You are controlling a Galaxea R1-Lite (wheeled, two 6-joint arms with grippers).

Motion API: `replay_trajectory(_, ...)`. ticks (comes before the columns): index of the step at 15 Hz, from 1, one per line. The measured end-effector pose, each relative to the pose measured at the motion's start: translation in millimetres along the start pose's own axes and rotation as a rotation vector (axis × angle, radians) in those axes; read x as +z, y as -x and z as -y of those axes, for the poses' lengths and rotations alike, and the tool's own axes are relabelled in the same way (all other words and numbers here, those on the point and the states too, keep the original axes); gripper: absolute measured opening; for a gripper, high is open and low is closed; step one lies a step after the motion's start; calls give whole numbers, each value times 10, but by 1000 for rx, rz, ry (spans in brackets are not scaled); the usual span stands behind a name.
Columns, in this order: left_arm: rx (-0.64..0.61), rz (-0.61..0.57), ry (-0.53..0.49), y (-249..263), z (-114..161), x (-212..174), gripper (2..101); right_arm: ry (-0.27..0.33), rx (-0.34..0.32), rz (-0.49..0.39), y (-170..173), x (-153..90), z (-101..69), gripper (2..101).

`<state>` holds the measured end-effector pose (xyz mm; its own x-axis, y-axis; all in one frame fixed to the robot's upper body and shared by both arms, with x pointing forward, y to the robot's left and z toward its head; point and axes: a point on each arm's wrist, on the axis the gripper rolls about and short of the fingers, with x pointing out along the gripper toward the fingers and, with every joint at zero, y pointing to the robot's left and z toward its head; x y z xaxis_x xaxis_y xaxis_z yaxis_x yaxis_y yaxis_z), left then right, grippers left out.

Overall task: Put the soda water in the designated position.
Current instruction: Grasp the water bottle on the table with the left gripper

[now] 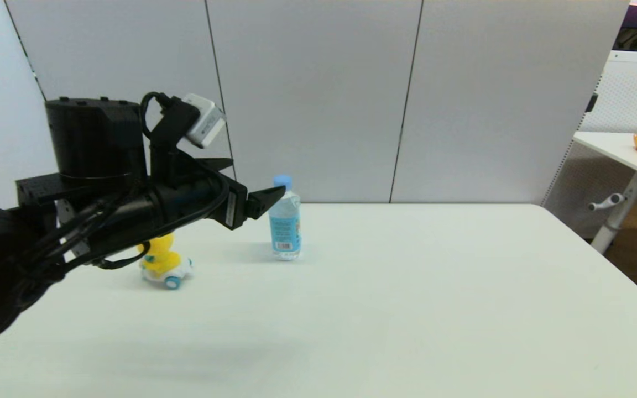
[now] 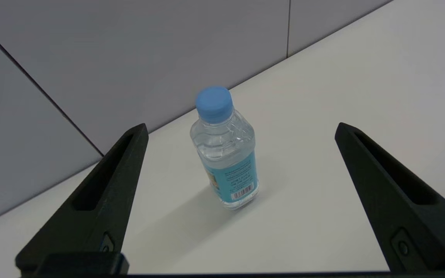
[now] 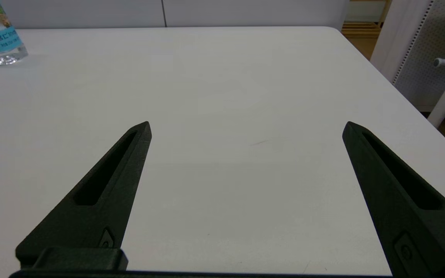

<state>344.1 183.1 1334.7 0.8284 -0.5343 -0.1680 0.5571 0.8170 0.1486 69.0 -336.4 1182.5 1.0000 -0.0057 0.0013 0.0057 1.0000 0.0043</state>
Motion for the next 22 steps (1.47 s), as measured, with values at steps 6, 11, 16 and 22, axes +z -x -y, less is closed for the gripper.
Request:
replay_trajectory(6,96,38,83,-475,11,-307,978,0,0,0,0,0,0,980)
replay_trajectory(11,116,61,139,-826,26,-515,978,0,0,0,0,0,0,980)
replay_trajectory(16,152,80,160,-1113,2,-610,978,0,0,0,0,1,0,980)
replay_trajectory(22,199,91,165,-1199,-61,-662,978,0,0,0,0,1,0,980)
